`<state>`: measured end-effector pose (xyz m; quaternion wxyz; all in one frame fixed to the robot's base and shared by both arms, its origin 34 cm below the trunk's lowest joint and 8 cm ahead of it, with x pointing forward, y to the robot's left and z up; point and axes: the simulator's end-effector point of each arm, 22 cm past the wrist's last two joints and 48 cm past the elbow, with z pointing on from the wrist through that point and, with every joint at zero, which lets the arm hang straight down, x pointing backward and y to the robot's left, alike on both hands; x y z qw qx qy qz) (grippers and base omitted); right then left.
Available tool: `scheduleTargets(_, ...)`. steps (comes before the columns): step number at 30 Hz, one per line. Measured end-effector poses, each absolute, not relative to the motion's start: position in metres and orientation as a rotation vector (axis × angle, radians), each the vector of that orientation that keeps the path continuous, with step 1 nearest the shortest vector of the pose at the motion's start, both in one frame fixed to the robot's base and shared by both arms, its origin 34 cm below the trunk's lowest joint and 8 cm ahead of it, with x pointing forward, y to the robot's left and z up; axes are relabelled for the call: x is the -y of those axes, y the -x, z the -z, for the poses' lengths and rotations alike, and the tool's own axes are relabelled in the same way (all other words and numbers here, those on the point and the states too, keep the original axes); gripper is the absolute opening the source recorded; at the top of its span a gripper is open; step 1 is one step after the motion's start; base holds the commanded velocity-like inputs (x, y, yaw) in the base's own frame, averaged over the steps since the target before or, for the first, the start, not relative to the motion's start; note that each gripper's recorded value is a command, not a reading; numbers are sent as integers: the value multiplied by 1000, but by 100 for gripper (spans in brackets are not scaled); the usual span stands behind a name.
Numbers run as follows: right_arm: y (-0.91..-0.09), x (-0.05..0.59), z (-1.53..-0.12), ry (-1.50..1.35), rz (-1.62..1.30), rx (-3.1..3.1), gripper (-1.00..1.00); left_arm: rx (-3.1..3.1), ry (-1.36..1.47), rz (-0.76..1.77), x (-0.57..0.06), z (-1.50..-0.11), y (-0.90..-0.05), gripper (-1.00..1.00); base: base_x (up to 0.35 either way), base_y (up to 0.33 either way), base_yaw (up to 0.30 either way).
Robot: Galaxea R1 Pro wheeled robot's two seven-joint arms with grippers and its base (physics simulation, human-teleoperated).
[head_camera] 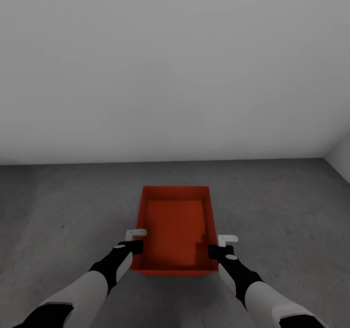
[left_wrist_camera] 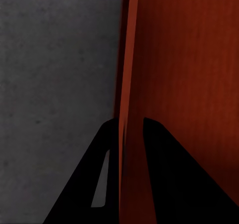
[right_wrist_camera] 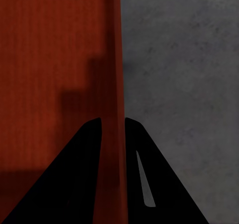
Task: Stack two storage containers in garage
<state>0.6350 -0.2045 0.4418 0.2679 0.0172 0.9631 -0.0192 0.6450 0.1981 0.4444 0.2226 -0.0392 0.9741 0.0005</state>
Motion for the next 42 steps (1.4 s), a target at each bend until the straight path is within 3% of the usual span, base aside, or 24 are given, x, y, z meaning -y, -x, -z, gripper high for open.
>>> scheduleTargets(42,-635,206,-442,-45,53,-2597,-100,-2689,110,-3,-197,-444,-645,-100,0,1,0)
